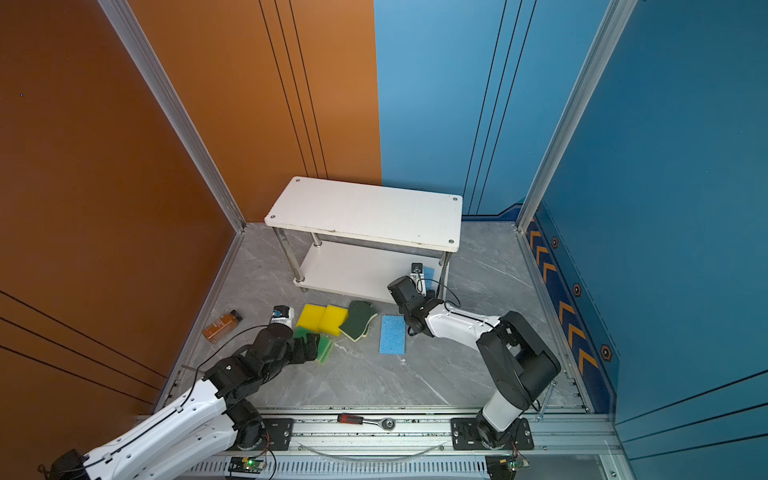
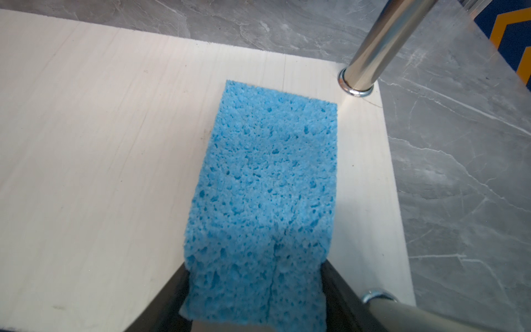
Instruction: Place and organize the cleaning sponges onto the shelf
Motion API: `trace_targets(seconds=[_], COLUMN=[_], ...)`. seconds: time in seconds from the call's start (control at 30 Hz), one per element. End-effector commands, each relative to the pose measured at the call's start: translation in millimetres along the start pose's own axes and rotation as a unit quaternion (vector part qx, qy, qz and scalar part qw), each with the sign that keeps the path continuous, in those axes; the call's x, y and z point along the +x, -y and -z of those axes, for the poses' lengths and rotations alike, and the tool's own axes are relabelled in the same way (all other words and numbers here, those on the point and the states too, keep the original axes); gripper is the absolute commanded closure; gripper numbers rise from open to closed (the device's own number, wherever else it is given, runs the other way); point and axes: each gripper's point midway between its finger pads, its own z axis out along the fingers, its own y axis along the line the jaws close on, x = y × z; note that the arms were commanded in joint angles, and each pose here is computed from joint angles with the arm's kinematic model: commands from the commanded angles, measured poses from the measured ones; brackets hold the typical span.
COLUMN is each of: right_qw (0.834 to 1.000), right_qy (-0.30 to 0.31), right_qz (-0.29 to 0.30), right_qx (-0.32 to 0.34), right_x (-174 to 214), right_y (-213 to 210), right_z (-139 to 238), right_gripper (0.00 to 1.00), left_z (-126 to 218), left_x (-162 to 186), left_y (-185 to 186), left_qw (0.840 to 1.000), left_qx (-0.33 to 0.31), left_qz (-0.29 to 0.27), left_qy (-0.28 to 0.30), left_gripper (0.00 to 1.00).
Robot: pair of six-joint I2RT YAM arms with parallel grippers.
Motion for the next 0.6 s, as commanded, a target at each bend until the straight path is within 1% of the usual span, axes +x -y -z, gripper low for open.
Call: trace_targets(seconds=[0.0,0.57], right_qw=[0.997,0.997], right_qy=[-0.059,-0.065], right_qz=[0.042,0.04], right_qx=[0.018,0.015], right_x=[38.1,38.0], right_y=[10.6,4.4], right_z=[-6.4,-7.7], right_gripper=[0.37,0.32], left_z=[0.2,0.4], left_x=[-3.0,-5.2], left_y=[-2.1,-0.2], left_qw=[1.0,1.0], left_qx=[-0.003,0.0], left_qz=[0.008,0.009], left_qy=[0.004,0.005], left_gripper=[0.02,0.03])
